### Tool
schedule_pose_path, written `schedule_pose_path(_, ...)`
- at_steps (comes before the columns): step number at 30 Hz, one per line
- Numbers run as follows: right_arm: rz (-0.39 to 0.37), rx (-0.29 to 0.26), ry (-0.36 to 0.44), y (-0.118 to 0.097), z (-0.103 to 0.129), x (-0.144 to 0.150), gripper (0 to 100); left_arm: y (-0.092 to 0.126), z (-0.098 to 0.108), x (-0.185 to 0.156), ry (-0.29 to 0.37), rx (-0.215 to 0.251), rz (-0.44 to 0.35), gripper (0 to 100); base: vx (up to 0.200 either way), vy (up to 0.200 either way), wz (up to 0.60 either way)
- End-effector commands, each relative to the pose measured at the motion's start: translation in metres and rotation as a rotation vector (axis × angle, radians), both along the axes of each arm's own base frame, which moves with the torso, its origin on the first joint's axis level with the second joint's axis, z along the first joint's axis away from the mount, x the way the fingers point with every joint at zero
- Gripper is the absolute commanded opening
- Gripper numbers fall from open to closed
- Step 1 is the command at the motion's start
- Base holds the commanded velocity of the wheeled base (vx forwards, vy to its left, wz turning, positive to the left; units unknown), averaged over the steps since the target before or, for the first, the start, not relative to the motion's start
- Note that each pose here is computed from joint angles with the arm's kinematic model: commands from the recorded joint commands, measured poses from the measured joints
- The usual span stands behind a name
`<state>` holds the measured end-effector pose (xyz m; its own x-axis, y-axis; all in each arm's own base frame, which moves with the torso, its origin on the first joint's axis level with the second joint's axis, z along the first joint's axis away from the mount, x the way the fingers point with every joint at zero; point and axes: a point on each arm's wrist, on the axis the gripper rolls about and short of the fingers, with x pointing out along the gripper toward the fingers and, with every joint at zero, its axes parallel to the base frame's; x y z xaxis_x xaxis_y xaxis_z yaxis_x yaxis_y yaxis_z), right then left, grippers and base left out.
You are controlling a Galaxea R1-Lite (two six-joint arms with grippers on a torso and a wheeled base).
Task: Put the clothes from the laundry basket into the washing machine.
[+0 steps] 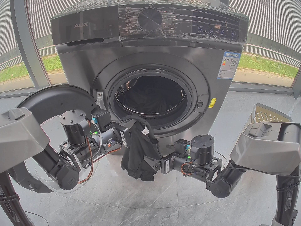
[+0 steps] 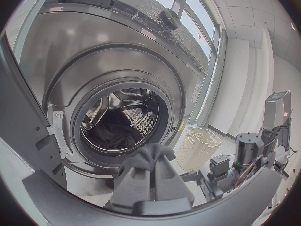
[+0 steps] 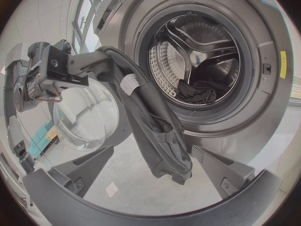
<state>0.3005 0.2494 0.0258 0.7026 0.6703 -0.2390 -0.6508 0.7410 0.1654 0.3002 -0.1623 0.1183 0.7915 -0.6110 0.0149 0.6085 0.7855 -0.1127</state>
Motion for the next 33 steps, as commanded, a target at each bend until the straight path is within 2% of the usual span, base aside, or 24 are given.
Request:
schedule_pose_path(1, -0.010, -0.015, 0.020, 0.009, -0.027, 0.017, 100, 0.001, 0.001, 0.000, -0.002, -0.002, 0.001, 0, 0.000, 0.000, 0.00)
schedule_pose_path(6, -0.021, 0.009, -0.008, 0.016, -0.030, 0.030, 100, 0.001, 0.001, -0.001, 0.008, -0.018, 0.001, 0, 0.000, 0.000, 0.00)
schedule_pose_path(7, -0.021, 0.009, -0.008, 0.016, -0.030, 0.030, 0, 0.001, 0.001, -0.001, 0.008, -0.018, 0.001, 0, 0.000, 0.000, 0.00)
schedule_pose_path(13, -0.026, 0.020, -0.021, 0.014, -0.023, 0.028, 0, 0.004, 0.000, 0.001, 0.013, -0.017, 0.013, 0, 0.000, 0.000, 0.00)
schedule_pose_path(16, -0.027, 0.029, -0.035, 0.010, -0.010, 0.023, 0, 0.006, -0.001, 0.003, 0.014, -0.016, 0.021, 0, 0.000, 0.000, 0.00)
schedule_pose_path(17, -0.027, 0.048, -0.057, 0.003, 0.012, 0.015, 0, 0.010, -0.002, 0.005, 0.017, -0.016, 0.034, 0, 0.000, 0.000, 0.00)
schedule_pose_path(18, -0.027, 0.049, -0.060, 0.003, 0.014, 0.014, 0, 0.010, -0.002, 0.005, 0.017, -0.018, 0.036, 0, 0.000, 0.000, 0.00)
schedule_pose_path(19, -0.030, 0.069, -0.084, -0.002, 0.031, 0.009, 0, 0.011, -0.001, 0.005, 0.019, -0.021, 0.039, 0, 0.000, 0.000, 0.00)
schedule_pose_path(20, -0.030, 0.071, -0.087, -0.003, 0.034, 0.008, 0, 0.011, -0.002, 0.005, 0.020, -0.020, 0.040, 0, 0.000, 0.000, 0.00)
schedule_pose_path(21, -0.032, 0.091, -0.109, -0.008, 0.050, 0.002, 0, 0.013, -0.003, 0.005, 0.025, -0.017, 0.054, 0, 0.000, 0.000, 0.00)
schedule_pose_path(24, -0.042, 0.113, -0.136, -0.020, 0.075, -0.012, 0, 0.015, -0.003, 0.004, 0.030, -0.017, 0.074, 0, 0.000, 0.000, 0.00)
schedule_pose_path(29, -0.062, 0.123, -0.152, -0.039, 0.094, -0.029, 0, 0.018, -0.002, 0.001, 0.030, -0.017, 0.079, 0, 0.000, 0.000, 0.00)
schedule_pose_path(33, -0.093, 0.129, -0.165, -0.051, 0.102, -0.031, 0, 0.021, 0.003, -0.005, 0.021, -0.022, 0.080, 0, 0.000, 0.000, 0.00)
